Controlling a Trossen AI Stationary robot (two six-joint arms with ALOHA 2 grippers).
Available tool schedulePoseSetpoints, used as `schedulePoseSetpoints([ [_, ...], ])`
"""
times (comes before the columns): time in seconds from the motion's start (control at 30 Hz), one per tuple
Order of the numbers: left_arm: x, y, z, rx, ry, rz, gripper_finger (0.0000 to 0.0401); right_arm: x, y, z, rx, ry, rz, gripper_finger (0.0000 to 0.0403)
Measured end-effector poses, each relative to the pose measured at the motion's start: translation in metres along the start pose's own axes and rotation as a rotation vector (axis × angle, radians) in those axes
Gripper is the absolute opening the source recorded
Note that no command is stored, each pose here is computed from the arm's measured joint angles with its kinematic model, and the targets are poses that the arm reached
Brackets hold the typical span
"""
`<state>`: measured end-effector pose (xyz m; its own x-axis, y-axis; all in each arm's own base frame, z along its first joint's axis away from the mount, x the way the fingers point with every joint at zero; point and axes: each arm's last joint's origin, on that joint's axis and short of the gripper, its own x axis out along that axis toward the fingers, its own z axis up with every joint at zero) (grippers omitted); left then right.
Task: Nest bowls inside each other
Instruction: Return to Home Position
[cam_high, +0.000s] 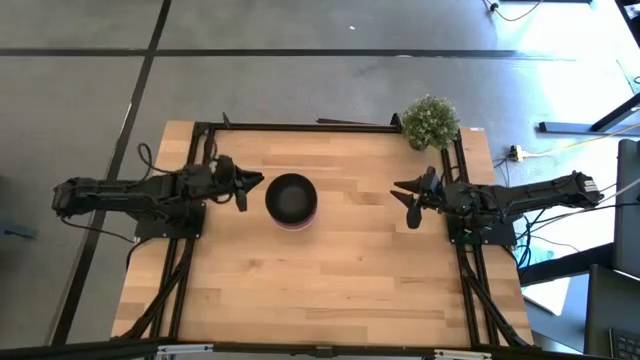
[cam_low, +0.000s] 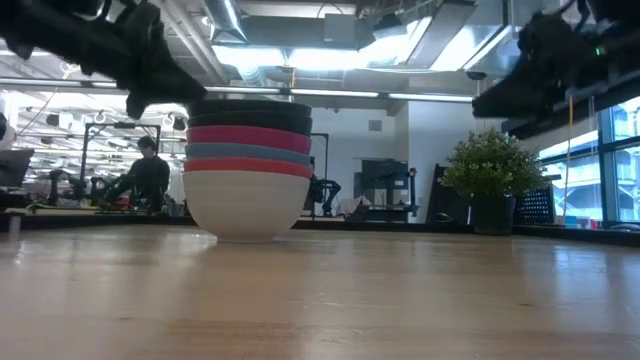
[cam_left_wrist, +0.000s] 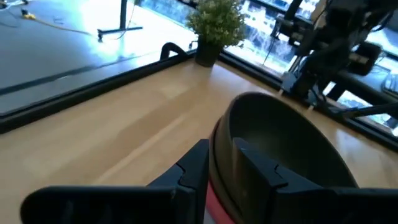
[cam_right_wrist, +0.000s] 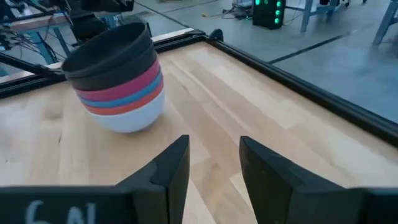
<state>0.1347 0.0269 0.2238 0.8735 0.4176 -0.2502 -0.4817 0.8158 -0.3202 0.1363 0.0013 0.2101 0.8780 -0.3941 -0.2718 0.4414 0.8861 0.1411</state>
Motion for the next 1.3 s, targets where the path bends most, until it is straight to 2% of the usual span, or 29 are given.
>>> schedulePoseSetpoints([
  [0.17,0.005,0.004,-0.016,0.009,-0.059,0.002,0.0065,0.005,-0.006,-0.028,0.038,-0.067,0.021,0.0142],
  [0.4,0.008,0.016,-0.04,0.013,-0.052,0.128,0.0065,0.007,-0.014,-0.053,0.045,-0.048,-0.035,0.0142],
  [0.63,0.008,0.023,-0.046,0.014,-0.11,0.256,0.0065,0.008,-0.027,-0.071,0.022,-0.074,-0.292,0.0142],
  [0.87,0.008,0.027,-0.05,0.032,-0.059,0.282,0.0065,0.009,-0.034,-0.078,0.029,0.003,-0.313,0.0142],
  [1.0,0.008,0.03,-0.055,0.055,-0.008,0.302,0.0065,0.01,-0.037,-0.077,0.024,0.008,-0.338,0.0142],
  [1.3,0.008,0.03,-0.056,0.14,0.016,0.285,0.0065,0.01,-0.038,-0.077,0.006,0.011,-0.344,0.0142],
])
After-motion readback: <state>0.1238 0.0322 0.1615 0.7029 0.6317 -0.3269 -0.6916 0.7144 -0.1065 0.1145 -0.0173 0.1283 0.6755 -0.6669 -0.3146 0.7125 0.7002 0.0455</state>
